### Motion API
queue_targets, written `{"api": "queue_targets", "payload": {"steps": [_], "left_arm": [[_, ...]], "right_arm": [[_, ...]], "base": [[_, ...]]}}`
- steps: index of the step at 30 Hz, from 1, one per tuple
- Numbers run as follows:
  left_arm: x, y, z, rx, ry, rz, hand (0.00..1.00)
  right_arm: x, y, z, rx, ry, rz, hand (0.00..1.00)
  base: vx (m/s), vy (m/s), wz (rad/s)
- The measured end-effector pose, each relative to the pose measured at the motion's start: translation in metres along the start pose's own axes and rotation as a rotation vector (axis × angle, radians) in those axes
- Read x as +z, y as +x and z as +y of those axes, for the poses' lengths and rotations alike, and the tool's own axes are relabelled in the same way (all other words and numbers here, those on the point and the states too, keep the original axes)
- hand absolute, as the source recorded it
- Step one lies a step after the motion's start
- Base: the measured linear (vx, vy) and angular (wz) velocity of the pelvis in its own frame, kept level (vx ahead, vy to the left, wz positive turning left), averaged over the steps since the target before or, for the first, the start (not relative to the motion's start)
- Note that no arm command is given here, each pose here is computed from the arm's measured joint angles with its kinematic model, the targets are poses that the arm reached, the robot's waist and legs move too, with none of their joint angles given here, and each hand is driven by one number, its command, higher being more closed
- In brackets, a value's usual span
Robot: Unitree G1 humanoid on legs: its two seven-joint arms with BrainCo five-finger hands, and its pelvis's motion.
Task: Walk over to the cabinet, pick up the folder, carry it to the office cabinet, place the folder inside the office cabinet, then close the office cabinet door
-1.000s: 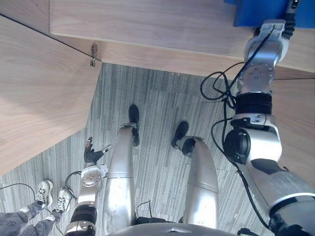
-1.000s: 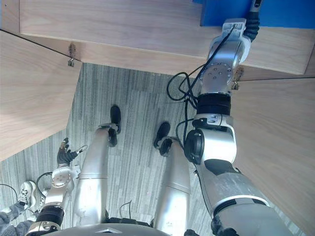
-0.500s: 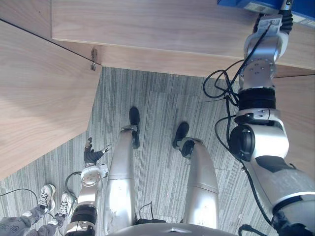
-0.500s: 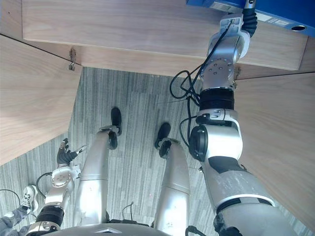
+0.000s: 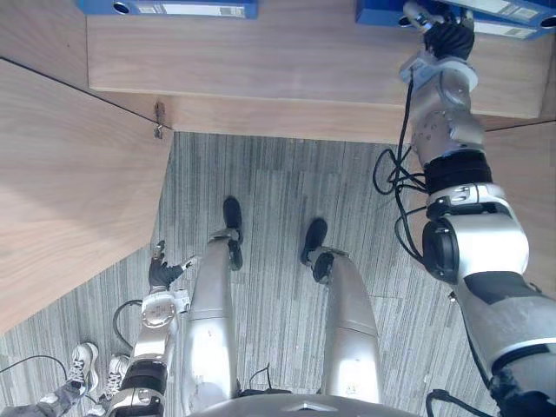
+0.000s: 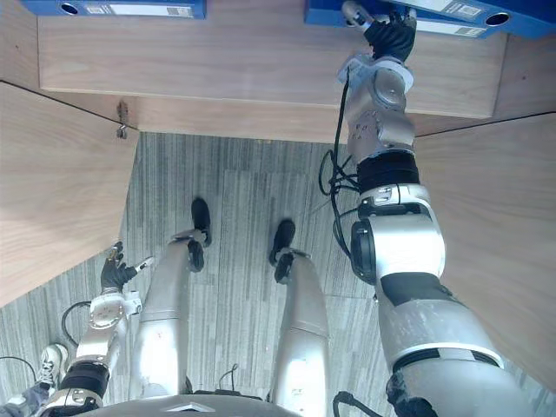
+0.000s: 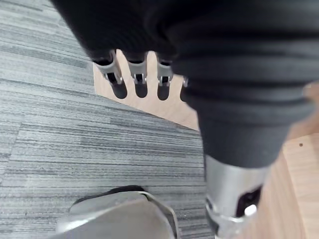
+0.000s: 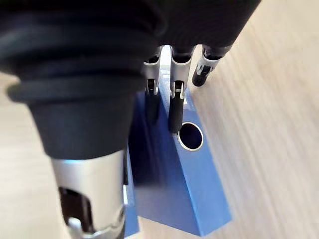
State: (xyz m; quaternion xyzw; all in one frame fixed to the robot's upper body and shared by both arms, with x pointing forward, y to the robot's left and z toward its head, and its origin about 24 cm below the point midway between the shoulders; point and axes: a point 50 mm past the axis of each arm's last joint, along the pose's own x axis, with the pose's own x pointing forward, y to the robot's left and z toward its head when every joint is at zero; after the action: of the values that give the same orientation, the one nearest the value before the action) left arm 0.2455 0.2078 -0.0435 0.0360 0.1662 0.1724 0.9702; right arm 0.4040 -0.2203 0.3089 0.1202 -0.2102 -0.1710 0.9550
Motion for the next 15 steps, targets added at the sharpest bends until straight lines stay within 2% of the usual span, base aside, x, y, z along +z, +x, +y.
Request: {"api": "queue_targets", "payload": {"steps": [7,15], "left_arm": [[0.034,0.025,-0.03,-0.078,-0.048,-0.029,0.0],[0.083,0.044,-0.045,-0.103,-0.087,-0.122,0.0]], "right_arm": [[0.003,0.003,0.005,0.062,-0.39,-0.05,0.0],[-0.005,-0.003,0.012,0.118,-0.703,-0.131,0.0]], "base": [[0.0,0.013,-0.08],[0.0,-0.011,-0.04]]}}
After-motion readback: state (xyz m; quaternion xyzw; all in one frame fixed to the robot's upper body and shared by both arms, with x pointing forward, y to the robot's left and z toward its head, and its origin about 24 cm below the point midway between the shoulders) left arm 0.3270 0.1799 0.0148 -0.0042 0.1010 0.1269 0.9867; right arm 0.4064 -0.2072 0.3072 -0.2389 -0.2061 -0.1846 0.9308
